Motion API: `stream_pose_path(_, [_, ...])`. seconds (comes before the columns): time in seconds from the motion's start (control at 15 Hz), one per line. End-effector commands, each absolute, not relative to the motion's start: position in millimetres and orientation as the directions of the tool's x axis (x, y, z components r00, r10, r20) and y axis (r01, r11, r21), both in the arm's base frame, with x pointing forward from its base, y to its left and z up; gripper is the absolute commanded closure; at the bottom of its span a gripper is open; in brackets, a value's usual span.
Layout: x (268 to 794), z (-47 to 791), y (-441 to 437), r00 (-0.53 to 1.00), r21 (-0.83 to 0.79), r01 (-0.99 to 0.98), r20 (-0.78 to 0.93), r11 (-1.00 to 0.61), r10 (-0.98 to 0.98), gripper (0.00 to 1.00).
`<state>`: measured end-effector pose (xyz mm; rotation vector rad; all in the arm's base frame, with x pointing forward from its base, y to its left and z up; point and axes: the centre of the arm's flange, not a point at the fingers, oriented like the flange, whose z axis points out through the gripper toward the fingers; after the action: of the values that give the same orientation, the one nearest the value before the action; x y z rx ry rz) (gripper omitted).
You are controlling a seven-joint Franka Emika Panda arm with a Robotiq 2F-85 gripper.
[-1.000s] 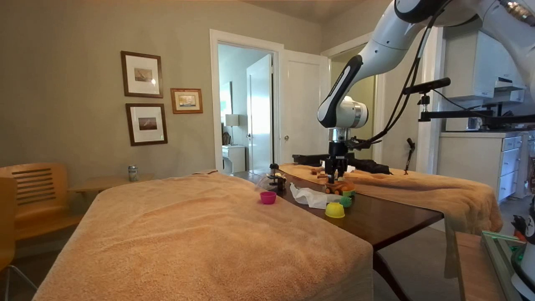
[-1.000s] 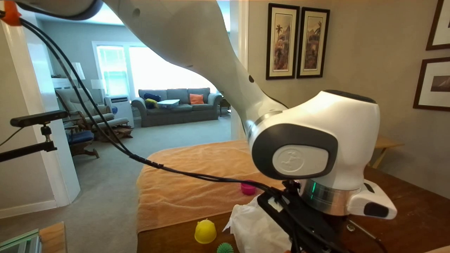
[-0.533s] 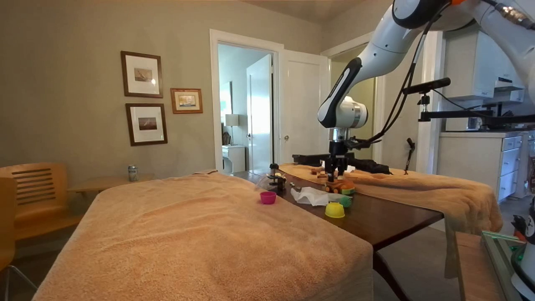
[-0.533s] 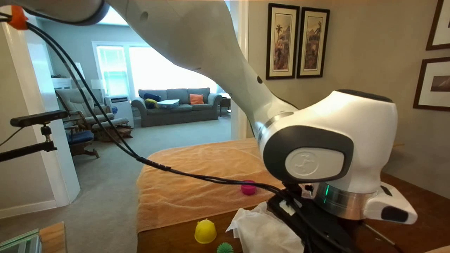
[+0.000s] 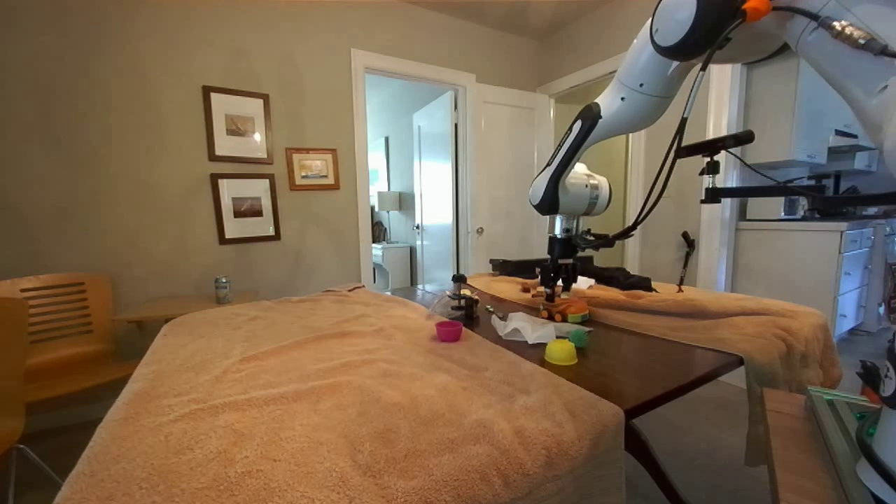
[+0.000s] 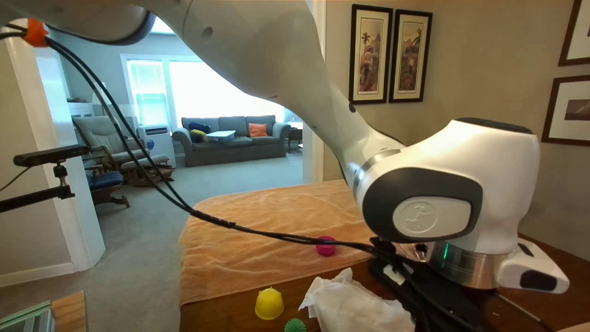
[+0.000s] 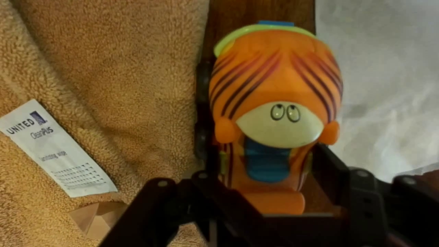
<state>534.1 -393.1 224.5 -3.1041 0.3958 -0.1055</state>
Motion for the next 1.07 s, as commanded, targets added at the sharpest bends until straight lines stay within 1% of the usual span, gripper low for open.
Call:
stream_pose_path(0.0, [551.2,222.5,-406.7,0.959,-0.018,-0.271,0.077,-0.962,-0.272,0.55])
stream_pose_path(1.0, [583.6,227.2,-423.9,0.943,-0.004,-0.307,0.138,-0.952,-0.304,0.55])
